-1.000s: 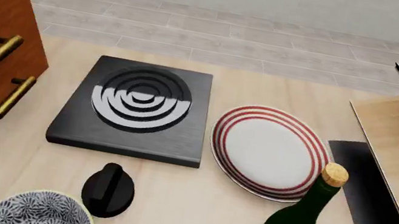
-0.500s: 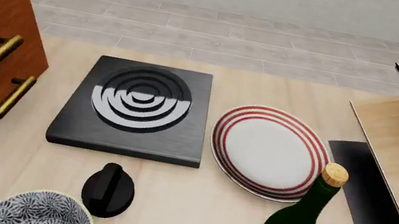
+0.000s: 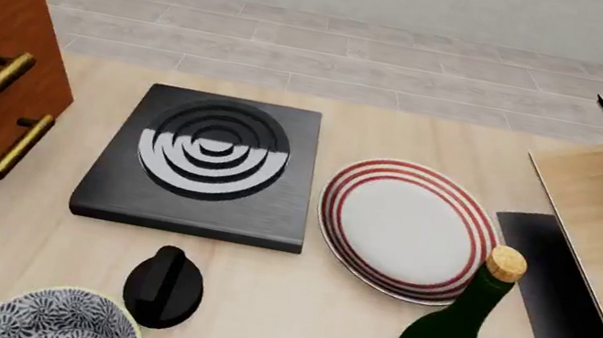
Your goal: Put the bowl on the top of the cabinet.
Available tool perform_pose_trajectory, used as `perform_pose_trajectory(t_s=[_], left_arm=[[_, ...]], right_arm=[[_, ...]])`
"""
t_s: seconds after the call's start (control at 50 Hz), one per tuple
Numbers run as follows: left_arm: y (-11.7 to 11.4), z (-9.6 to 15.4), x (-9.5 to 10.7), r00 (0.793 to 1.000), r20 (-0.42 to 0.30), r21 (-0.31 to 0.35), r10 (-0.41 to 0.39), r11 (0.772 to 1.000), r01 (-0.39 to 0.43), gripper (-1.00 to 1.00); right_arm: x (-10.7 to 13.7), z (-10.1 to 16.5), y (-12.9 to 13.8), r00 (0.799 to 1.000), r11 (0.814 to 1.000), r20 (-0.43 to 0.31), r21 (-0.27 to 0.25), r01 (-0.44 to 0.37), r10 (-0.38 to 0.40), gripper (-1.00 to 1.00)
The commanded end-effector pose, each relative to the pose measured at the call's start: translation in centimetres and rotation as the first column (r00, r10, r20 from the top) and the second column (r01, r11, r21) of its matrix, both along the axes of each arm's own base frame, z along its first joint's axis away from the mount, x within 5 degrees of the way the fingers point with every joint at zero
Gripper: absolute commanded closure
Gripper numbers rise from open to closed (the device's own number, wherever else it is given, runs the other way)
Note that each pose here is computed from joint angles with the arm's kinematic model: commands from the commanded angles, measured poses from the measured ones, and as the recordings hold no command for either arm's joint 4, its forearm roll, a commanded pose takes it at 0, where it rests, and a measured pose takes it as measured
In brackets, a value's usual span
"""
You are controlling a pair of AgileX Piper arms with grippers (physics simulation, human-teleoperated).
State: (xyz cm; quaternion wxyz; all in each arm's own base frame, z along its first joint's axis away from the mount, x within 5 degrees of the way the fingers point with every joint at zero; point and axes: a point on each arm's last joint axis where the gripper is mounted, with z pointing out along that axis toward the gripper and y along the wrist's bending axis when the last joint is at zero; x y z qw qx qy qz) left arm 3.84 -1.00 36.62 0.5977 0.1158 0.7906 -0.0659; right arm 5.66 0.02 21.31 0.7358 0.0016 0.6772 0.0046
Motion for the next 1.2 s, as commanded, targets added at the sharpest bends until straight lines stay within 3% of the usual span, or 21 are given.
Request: perform_pose_trajectory(t_s=[0.02, 0.22, 0.26, 0.44, 0.5, 0.62, 1.2], left_arm=[[0.0, -1.3, -0.3, 0.994, -0.105, 0.026, -0.01, 1.0, 0.012, -1.0], [0.0, -3.4, -0.3, 0.986, -0.168, 0.037, -0.016, 0.999, 0.022, -1.0], [-0.1, -4.1, 0.0, 0.979, -0.201, 0.008, -0.019, 1.0, 0.021, -1.0], [-0.2, -6.2, 0.2, 0.967, -0.256, -0.002, -0.007, 1.0, 0.007, -1.0], [-0.4, -8.2, 0.6, 0.95, -0.311, -0.03, -0.005, 1.0, -0.005, -1.0], [-0.4, -9.8, 0.6, 0.939, -0.345, -0.024, 0.005, 1.0, -0.014, -1.0], [-0.1, -12.1, 0.4, 0.912, -0.405, -0.004, 0.061, 0.998, -0.069, -1.0]], right_arm=[[0.0, 0.0, 0.0, 1.0, 1.0, 0.0, 0.004, 0.001, -0.001, -1.0], [0.0, 0.0, 0.0, 1.0, 1.0, 0.002, 0.006, 0.003, -0.003, -1.0], [0.0, 0.0, 0.0, 1.0, 1.0, 0.002, 0.005, 0.002, -0.002, -1.0], [0.0, 0.0, 0.0, 1.0, 1.0, 0.001, 0.005, 0.004, -0.004, -1.0], [0.0, 0.0, 0.0, 1.0, 1.0, 0.001, 0.005, 0.006, -0.006, -1.0], [0.0, 0.0, 0.0, 1.0, 1.0, 0.001, 0.004, 0.005, -0.005, -1.0], [0.1, 0.0, 0.0, 1.0, 1.0, -0.002, -0.008, 0.001, -0.001, -1.0]])
